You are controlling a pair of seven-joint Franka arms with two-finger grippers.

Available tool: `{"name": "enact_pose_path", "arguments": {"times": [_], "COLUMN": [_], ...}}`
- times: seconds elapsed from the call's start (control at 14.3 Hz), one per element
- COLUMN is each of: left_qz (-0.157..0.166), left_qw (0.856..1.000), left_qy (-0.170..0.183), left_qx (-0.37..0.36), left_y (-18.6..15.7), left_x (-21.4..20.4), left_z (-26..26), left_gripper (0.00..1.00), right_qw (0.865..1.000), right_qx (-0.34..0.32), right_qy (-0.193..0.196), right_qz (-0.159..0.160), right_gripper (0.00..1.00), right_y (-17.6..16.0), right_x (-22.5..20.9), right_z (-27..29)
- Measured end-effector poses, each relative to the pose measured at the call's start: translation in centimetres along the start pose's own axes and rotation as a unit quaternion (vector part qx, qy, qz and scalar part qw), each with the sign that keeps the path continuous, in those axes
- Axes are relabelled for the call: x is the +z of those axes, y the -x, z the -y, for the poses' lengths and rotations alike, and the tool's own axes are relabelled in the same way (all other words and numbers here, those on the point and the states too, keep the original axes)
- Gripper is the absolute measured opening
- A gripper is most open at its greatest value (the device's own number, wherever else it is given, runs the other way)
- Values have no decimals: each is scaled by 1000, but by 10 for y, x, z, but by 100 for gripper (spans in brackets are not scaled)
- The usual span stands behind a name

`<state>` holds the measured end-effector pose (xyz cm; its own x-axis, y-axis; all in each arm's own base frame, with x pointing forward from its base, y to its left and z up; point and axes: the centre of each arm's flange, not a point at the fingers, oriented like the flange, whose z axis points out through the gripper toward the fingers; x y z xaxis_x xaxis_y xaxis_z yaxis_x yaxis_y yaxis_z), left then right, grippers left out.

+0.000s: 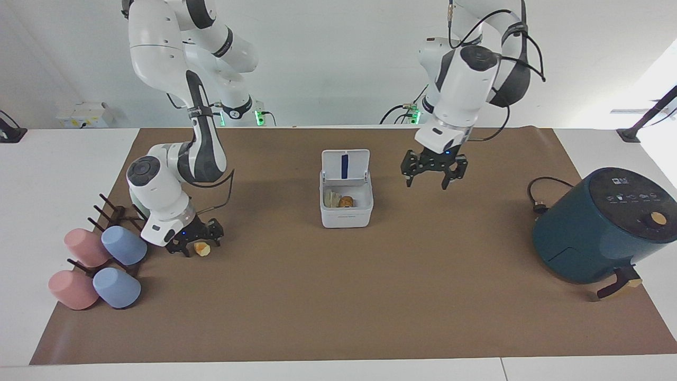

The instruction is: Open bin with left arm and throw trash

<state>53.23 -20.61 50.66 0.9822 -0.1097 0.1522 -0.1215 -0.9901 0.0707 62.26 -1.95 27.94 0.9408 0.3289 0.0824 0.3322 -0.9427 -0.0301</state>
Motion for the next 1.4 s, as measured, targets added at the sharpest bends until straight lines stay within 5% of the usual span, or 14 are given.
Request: {"name": "enact_pose_path", "arguments": {"times": [0.42,0.56,0.77,1.05,1.4], "left_qz": [36,42,46,49,59], "left_qw": [999,999,999,998,998], "left_qy": [-17,-19,-21,-24,-26], "left_qx": [-1,-5,-12,-19,-20], "left_y": [-1,-3,-6,-7,-6], "left_x": [-42,-58,-88,-119,-124], "left_z": [104,124,138,148,152], "left_gripper": [100,100,100,100,100], "right_qw": [1000,1000,998,989,966], "right_qx": [1,0,47,137,256], "right_qy": [-2,-4,-12,-5,-29], "right_qz": [13,16,38,47,33], "right_gripper": [23,10,9,7,7], "right_y": [0,-7,-30,-70,-67], "right_x": [-17,-28,-64,-143,-156], "right_z": [-3,-1,29,188,339]}}
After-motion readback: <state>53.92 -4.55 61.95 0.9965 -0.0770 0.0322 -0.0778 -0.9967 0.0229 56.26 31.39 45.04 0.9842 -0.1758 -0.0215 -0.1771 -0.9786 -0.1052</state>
